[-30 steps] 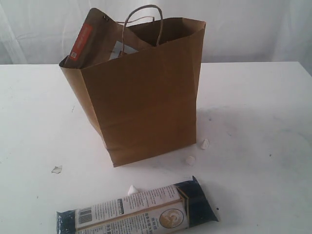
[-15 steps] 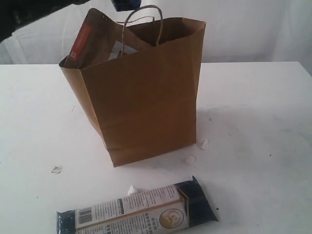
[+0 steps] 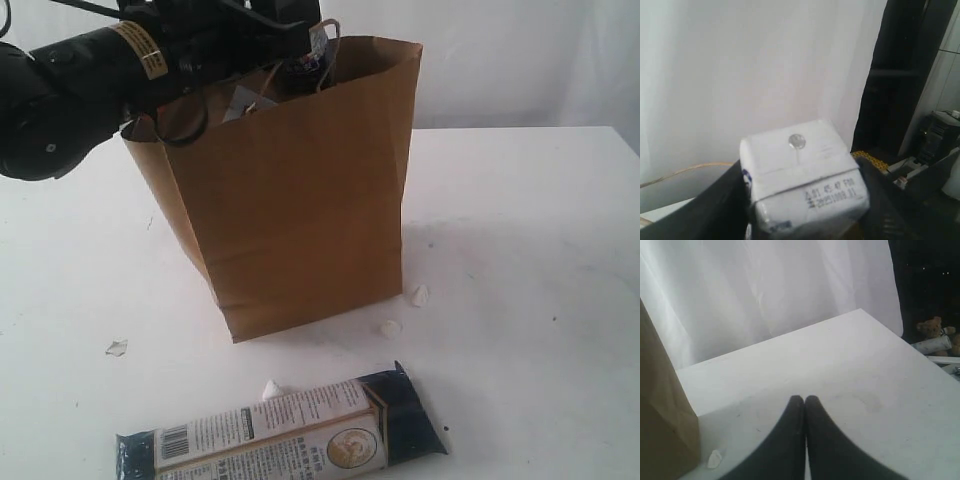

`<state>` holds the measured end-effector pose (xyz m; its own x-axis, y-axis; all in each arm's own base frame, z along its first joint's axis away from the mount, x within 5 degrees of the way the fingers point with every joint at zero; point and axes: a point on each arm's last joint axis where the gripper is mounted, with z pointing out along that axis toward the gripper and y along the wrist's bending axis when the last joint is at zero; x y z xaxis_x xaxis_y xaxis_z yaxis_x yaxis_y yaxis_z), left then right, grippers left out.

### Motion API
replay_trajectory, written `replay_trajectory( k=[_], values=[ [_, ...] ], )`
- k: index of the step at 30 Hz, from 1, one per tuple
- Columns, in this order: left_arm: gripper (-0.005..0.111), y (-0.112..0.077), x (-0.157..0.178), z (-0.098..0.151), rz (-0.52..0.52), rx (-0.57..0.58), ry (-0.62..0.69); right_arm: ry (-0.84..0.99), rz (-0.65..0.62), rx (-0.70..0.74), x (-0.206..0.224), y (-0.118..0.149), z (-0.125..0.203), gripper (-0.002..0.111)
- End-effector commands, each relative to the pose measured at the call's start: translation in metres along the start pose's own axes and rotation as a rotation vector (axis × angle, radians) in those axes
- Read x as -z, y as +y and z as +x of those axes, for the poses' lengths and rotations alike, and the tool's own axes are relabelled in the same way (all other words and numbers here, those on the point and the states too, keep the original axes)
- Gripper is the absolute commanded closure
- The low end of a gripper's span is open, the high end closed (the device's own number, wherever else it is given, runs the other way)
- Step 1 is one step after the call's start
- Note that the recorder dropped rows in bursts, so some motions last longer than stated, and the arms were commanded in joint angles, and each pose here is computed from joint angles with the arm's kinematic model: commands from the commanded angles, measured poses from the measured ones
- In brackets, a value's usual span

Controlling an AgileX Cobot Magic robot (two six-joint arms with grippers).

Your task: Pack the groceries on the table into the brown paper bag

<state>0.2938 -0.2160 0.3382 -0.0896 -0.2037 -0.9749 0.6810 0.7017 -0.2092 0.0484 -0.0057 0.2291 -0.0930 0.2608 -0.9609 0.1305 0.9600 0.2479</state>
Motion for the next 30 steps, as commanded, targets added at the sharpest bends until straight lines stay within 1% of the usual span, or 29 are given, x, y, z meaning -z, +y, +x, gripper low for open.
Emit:
replay_trajectory(
  k=[1,6,8,10,12,23,25,26,27,29,30],
  values=[
    [0.089,-0.003,0.001,-0.009,0.025,-0.012,-0.047,0.001,0.007,0.003,-0.001,-0.001,0.001,0.108],
    [0.055,-0.003,0.001,-0.009,0.024,-0.012,-0.046,0.001,0.007,0.003,-0.001,-0.001,0.001,0.108],
    [0.047,-0.003,0.001,-0.009,0.025,-0.012,-0.047,0.001,0.007,0.003,-0.001,-0.001,0.001,0.108],
    [0.043,-0.004,0.001,-0.010,0.031,-0.012,-0.056,0.001,0.007,0.003,-0.001,-0.001,0.001,0.108],
    [0.041,-0.005,0.001,-0.012,0.039,-0.012,-0.072,0.001,0.007,0.003,-0.001,-0.001,0.001,0.108],
    [0.041,-0.005,0.002,-0.013,0.036,-0.007,-0.074,0.001,0.007,0.003,-0.001,-0.001,0.001,0.108],
    [0.041,-0.004,0.004,-0.017,0.031,-0.004,-0.088,0.001,0.007,0.003,-0.001,-0.001,0.001,0.108],
    [0.041,-0.006,0.008,-0.025,0.029,-0.010,-0.111,0.001,0.007,0.003,-0.001,-0.001,0.001,0.108],
    [0.041,-0.004,0.011,-0.030,0.022,-0.034,-0.124,0.001,0.007,0.003,-0.001,-0.001,0.001,0.108],
    [0.041,-0.003,0.022,-0.045,0.001,-0.117,-0.161,0.001,0.007,0.003,-0.001,-0.001,0.001,0.108],
    [0.041,0.000,0.030,-0.055,-0.033,-0.170,-0.159,0.001,0.007,0.003,-0.001,-0.001,0.001,0.108]
  ],
)
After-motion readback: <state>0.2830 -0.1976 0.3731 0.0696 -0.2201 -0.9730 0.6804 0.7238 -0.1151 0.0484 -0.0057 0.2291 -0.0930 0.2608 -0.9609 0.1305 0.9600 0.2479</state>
